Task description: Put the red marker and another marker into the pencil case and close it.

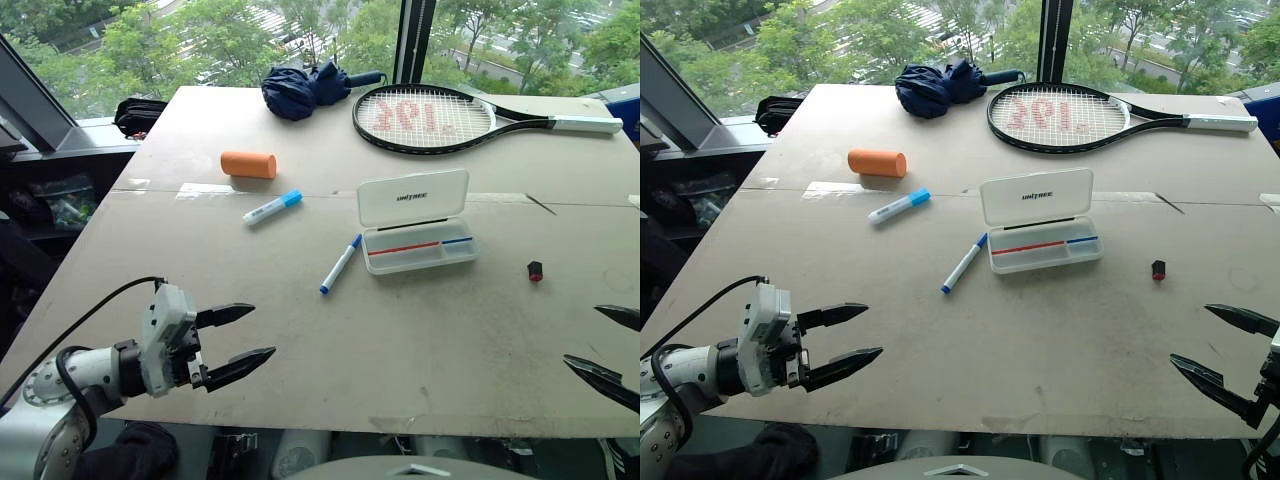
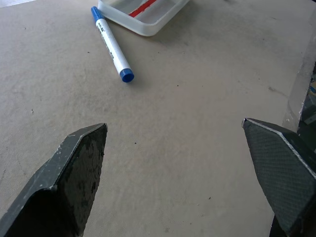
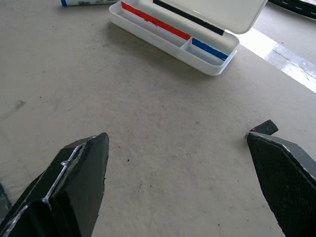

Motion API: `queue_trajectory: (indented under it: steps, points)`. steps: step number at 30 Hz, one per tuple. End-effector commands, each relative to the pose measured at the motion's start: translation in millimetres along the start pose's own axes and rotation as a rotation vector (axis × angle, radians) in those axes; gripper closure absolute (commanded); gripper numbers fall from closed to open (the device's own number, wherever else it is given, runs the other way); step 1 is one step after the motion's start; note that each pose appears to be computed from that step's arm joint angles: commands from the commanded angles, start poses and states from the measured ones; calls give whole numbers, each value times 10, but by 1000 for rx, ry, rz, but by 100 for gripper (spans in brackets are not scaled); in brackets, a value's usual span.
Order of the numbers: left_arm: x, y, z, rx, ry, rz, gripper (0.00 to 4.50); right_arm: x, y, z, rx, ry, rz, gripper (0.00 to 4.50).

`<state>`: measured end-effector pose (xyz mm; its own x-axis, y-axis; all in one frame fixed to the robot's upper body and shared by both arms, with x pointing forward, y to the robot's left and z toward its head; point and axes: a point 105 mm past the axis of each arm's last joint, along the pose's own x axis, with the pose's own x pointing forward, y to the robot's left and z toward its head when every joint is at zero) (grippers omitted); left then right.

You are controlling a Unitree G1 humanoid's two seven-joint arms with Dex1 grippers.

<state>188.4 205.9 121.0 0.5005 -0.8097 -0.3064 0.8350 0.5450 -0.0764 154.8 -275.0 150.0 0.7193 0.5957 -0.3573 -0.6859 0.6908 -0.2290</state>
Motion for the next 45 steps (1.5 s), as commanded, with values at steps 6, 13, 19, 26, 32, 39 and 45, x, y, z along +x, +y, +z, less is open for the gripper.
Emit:
queue_trajectory:
  steps: [6,13,19,26,32,39,45]
  points:
    - [286,-70,213,108,-24,-46,6,120,65,188,-27,-61,31,0]
    - [851,-71,474,170,80,-146,6,127,172,267,-54,-119,55,0]
    - [1691,30,902,192,70,-157,6,111,220,199,-48,-128,43,0]
    - [2116,-37,911,278,144,-181,133,44,280,101,-43,-127,18,0]
    - [2203,-48,848,307,199,-204,133,-2,315,39,-41,-122,-6,0]
    - [2323,-21,724,327,255,-207,133,43,368,72,-42,-127,-17,0]
    - [2406,17,551,363,320,-230,303,54,384,87,-41,-127,-31,0]
